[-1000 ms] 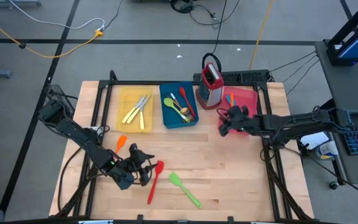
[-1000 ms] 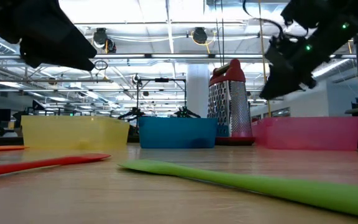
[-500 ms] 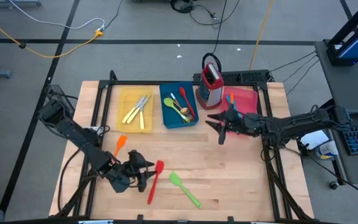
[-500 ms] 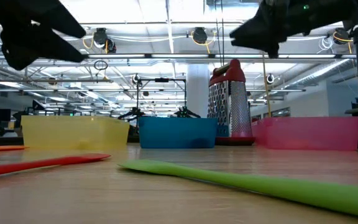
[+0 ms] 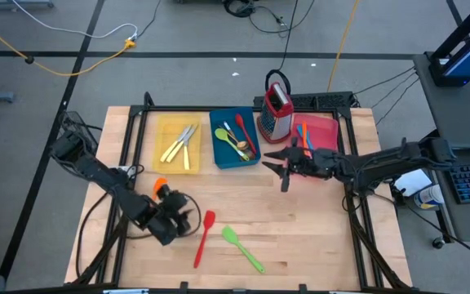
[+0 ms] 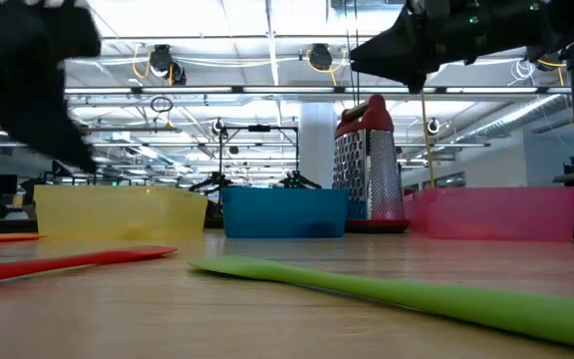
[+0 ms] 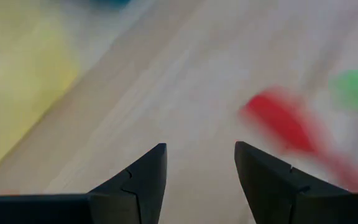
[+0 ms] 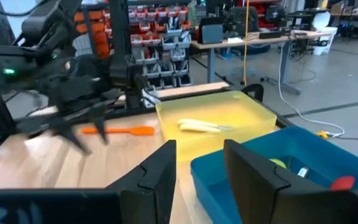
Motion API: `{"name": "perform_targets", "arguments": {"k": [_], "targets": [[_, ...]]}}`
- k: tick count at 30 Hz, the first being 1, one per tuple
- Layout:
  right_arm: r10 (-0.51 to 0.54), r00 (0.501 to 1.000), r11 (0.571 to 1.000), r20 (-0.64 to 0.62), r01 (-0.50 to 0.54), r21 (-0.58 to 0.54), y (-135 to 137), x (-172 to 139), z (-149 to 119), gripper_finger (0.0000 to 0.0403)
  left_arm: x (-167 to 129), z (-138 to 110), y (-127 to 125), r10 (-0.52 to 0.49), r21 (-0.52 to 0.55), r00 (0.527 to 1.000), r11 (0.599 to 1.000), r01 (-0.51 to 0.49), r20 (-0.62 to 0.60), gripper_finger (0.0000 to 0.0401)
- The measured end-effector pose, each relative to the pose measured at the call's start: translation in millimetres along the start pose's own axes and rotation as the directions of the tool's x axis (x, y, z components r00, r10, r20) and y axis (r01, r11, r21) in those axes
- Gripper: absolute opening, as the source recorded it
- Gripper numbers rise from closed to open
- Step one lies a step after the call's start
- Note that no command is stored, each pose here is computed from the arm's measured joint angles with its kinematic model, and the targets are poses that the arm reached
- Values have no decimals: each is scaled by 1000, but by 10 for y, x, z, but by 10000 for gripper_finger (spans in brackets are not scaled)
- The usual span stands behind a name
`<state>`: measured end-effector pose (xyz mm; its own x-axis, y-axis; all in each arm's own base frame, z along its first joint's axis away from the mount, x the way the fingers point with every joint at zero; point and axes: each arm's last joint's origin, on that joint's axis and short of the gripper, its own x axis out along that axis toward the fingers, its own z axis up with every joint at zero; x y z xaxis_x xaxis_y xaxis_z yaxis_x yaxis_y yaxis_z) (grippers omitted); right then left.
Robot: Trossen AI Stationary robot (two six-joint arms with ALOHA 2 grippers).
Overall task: Pick & Place Kitchen Items
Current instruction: Put the orange spatula into the pink bin
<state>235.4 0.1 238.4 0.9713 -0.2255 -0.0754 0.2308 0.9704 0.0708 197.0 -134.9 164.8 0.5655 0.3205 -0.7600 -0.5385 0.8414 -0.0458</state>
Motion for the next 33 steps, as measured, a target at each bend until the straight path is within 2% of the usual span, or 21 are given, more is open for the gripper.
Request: {"name": "perform_targets", "arguments": {"k": [2, 5, 9, 11, 14, 19, 22, 29, 33], "targets": [[-1, 1000, 1000, -14, 0, -3, 4, 21, -30, 126, 6, -56, 130, 89, -35, 987, 995, -95, -132, 195], [-3, 999, 1000, -36, 3, 8, 8, 53, -78, 126, -21, -125, 270, 187, -64, 934, 974, -216, -304, 195], [-5, 998, 996, -60, 10, 84, 13, 89, -133, 126, -78, -204, 352, 222, -167, 821, 920, -356, -526, 195], [-6, 997, 994, -73, 14, 109, 15, 103, -159, 125, -107, -236, 368, 220, -179, 763, 899, -401, -608, 195], [-8, 996, 990, -92, 21, 136, 18, 131, -205, 125, -163, -284, 405, 248, -146, 688, 876, -460, -682, 195], [-11, 993, 983, -114, 31, 183, 22, 166, -261, 123, -250, -321, 508, 363, -122, 615, 788, -604, -700, 195], [-12, 993, 979, -121, 36, 202, 24, 179, -283, 123, -273, -338, 521, 382, -106, 603, 780, -617, -700, 195], [-10, 995, 977, -102, 31, 211, 26, 181, -265, 121, -267, -380, 433, 312, -163, 653, 813, -559, -690, 195], [-9, 995, 977, -97, 29, 210, 27, 181, -258, 123, -282, -431, 441, 321, -139, 657, 825, -548, -682, 195]]}}
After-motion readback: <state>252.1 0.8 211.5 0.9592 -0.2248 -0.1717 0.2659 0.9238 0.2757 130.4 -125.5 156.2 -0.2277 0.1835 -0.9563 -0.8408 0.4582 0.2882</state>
